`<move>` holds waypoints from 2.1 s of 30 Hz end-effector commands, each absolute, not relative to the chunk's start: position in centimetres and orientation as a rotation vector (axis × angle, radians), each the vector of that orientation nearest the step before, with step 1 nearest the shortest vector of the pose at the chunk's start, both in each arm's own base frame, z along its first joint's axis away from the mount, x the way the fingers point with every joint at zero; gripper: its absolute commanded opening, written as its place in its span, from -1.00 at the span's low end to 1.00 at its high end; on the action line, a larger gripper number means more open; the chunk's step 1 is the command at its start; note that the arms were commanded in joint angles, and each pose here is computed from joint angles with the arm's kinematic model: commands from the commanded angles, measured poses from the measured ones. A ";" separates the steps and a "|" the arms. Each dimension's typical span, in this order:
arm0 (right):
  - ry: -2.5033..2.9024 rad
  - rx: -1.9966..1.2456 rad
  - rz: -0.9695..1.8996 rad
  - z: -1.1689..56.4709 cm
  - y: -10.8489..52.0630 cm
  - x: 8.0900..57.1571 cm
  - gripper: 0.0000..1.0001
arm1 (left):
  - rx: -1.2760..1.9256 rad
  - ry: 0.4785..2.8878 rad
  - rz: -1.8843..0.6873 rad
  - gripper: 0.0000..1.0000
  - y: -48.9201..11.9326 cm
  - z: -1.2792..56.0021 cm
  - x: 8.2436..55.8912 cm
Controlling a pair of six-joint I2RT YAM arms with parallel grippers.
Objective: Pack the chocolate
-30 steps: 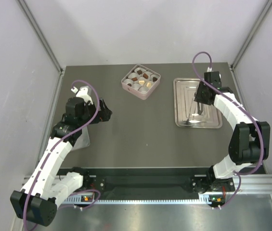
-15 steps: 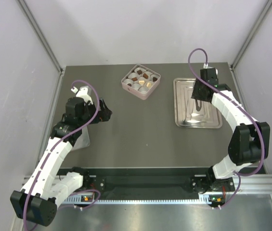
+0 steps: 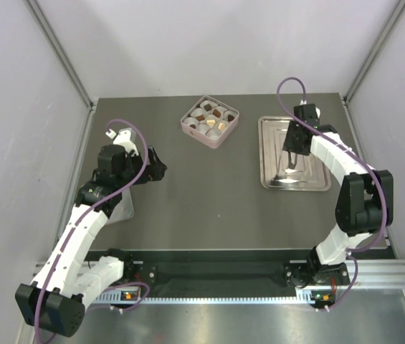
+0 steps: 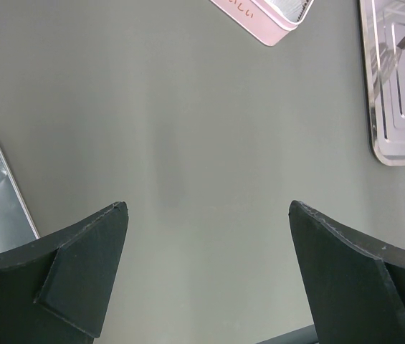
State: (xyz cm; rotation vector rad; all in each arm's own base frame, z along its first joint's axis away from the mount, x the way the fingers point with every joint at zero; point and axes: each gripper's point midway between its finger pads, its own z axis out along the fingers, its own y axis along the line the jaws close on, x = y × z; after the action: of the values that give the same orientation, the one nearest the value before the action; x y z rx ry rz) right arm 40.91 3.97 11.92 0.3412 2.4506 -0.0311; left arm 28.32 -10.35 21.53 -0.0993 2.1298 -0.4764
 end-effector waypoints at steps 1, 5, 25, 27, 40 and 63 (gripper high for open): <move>2.395 0.408 -0.025 12.8 3.4 42.6 -0.14 | -0.094 2.073 -0.493 0.98 -10.5 22.8 29.0; 2.408 0.424 -0.030 12.0 3.3 42.9 -0.14 | -0.093 2.073 -0.490 0.98 -10.5 22.8 29.0; 2.418 0.414 -0.065 10.8 2.7 45.1 -0.32 | -0.096 2.077 -0.486 0.98 -10.4 22.7 29.1; 2.416 0.410 -0.072 10.9 2.6 45.2 -0.36 | -0.096 2.079 -0.486 0.98 -10.4 22.6 29.1; 2.384 0.355 -0.090 13.1 2.3 45.0 -0.48 | -0.097 2.074 -0.485 0.98 -10.4 22.8 29.0; 2.410 0.298 0.062 13.3 0.7 47.1 -0.09 | -0.094 2.076 -0.490 0.98 -10.5 22.7 29.0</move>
State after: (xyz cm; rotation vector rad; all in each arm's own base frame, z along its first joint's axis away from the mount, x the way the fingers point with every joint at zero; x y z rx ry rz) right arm 45.18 0.60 11.52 0.3324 2.4674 0.0340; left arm 28.32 -10.34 21.51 -0.0997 2.1305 -0.4759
